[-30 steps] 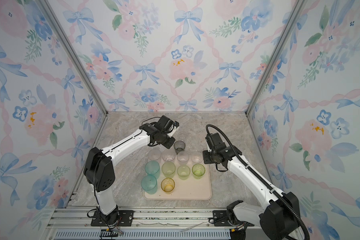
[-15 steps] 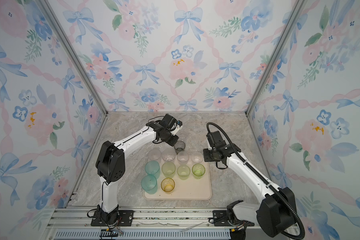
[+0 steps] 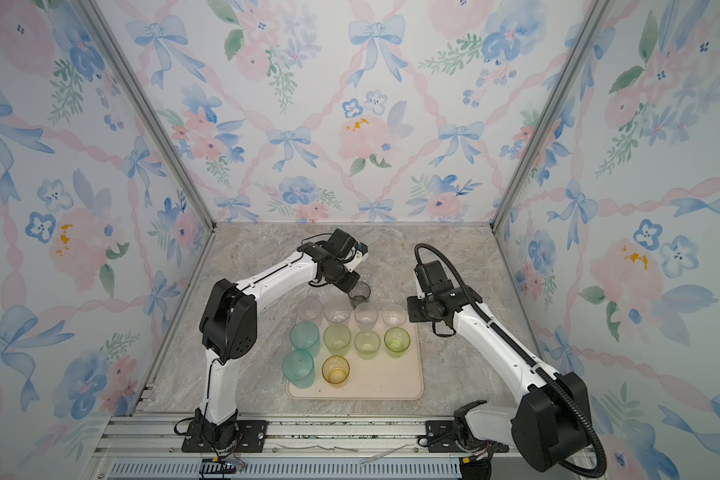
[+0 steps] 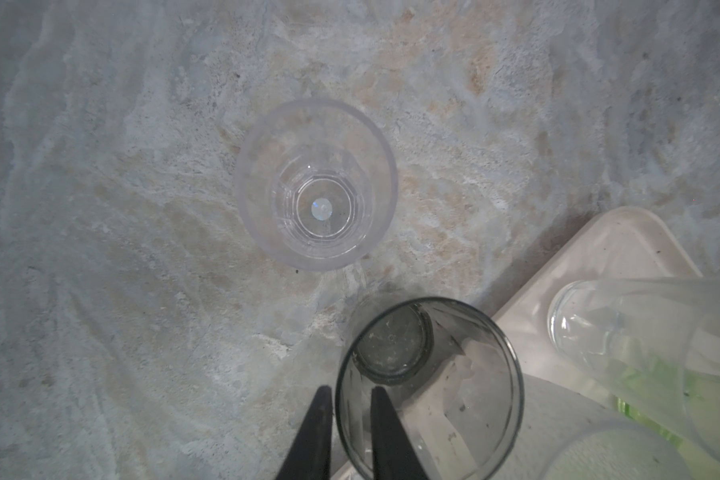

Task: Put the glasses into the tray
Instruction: 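Lower the left gripper and close it on the grey cup rim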

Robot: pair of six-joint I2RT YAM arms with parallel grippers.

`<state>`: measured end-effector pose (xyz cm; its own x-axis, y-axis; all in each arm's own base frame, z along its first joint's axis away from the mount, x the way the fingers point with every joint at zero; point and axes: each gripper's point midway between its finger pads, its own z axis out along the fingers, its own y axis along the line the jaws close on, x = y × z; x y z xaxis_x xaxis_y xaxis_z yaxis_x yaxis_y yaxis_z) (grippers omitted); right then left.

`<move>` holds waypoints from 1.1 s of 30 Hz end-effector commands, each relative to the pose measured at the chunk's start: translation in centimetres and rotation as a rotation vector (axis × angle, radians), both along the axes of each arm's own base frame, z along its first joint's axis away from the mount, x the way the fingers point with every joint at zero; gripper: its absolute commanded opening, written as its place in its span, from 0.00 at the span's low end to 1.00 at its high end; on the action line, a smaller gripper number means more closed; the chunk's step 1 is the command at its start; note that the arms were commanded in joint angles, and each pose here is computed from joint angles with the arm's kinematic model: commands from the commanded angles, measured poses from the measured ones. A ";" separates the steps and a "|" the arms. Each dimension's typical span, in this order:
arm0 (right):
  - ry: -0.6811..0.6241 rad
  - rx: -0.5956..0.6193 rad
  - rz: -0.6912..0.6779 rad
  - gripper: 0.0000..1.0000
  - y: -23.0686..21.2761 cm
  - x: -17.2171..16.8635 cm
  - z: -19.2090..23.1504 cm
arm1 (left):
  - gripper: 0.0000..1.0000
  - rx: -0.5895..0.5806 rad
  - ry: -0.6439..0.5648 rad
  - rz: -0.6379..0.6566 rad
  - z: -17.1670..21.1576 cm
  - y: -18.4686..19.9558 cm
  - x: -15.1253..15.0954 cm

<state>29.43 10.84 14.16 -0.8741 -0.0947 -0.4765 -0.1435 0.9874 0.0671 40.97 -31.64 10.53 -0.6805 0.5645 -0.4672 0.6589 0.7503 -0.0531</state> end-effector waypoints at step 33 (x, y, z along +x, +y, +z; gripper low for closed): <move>0.009 0.021 -0.005 0.49 -0.4 1.1 -0.5 | 0.07 0.061 0.004 -0.019 -2.4 0.5 1.2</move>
